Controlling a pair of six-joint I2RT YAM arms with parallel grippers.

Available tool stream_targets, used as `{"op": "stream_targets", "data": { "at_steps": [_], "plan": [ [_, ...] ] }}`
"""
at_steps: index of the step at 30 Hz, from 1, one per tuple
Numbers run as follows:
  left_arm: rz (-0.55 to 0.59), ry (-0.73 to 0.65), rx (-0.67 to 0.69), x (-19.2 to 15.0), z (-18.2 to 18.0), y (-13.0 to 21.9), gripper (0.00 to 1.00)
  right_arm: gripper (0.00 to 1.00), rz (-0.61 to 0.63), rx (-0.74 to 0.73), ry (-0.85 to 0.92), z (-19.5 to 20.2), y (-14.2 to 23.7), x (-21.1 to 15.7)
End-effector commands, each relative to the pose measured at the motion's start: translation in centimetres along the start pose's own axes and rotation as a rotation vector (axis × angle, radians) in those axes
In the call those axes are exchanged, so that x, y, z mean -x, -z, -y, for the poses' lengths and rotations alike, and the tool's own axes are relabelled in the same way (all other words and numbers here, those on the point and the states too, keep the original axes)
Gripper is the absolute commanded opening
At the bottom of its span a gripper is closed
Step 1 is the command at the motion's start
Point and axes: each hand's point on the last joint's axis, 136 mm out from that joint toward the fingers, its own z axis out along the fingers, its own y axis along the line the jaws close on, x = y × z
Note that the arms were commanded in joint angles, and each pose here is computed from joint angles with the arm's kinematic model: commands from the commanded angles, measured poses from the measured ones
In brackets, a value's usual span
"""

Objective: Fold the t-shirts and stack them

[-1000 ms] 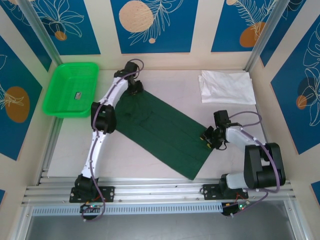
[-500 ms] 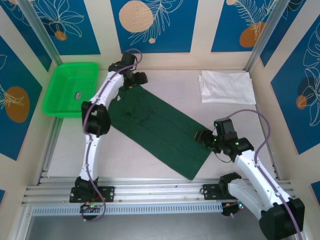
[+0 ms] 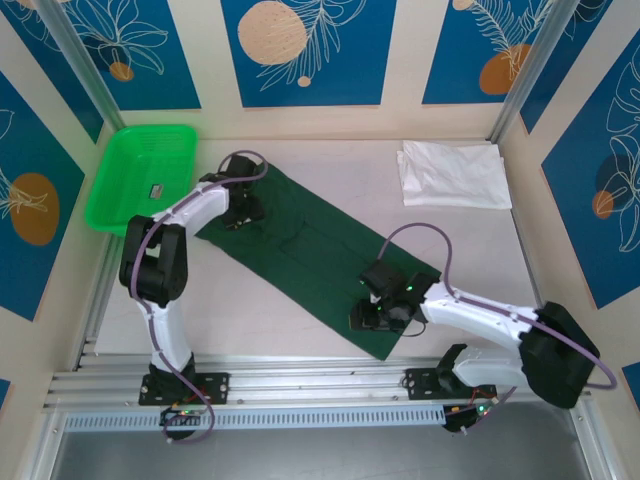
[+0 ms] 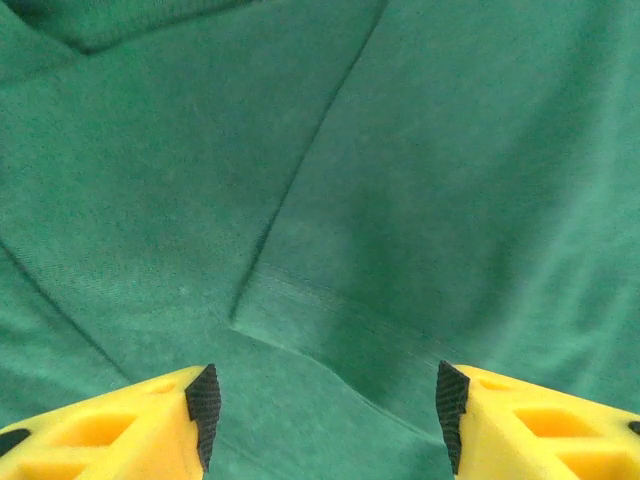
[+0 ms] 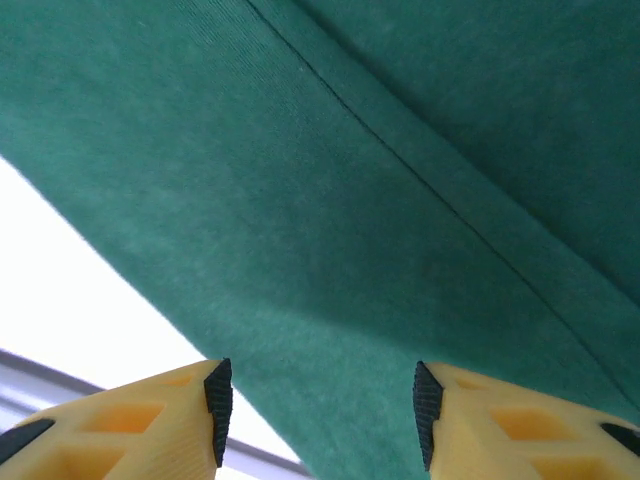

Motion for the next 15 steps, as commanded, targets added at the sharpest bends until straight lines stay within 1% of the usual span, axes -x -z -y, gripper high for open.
{"op": "stream_targets", "data": {
  "at_steps": [1, 8, 10, 15],
  "plan": [
    [0.031, 0.024, 0.037, 0.5, -0.8, -1.8, 0.61, 0.52, 0.032, -0.039, -0.026, -0.9, -1.0, 1.4],
    [-0.074, -0.026, 0.012, -0.2, 1.1, -6.7, 0.59, 0.49, -0.016, -0.118, -0.064, -1.0, -3.4, 0.9],
    [-0.091, -0.049, -0.019, -0.1, 2.4, -7.6, 0.59, 0.49, -0.018, -0.142, -0.055, -1.3, -3.5, 0.6],
    [-0.116, -0.116, -0.111, 0.6, 6.6, -9.2, 0.59, 0.49, -0.077, -0.114, -0.112, -3.2, -4.7, -1.2]
  ]
}}
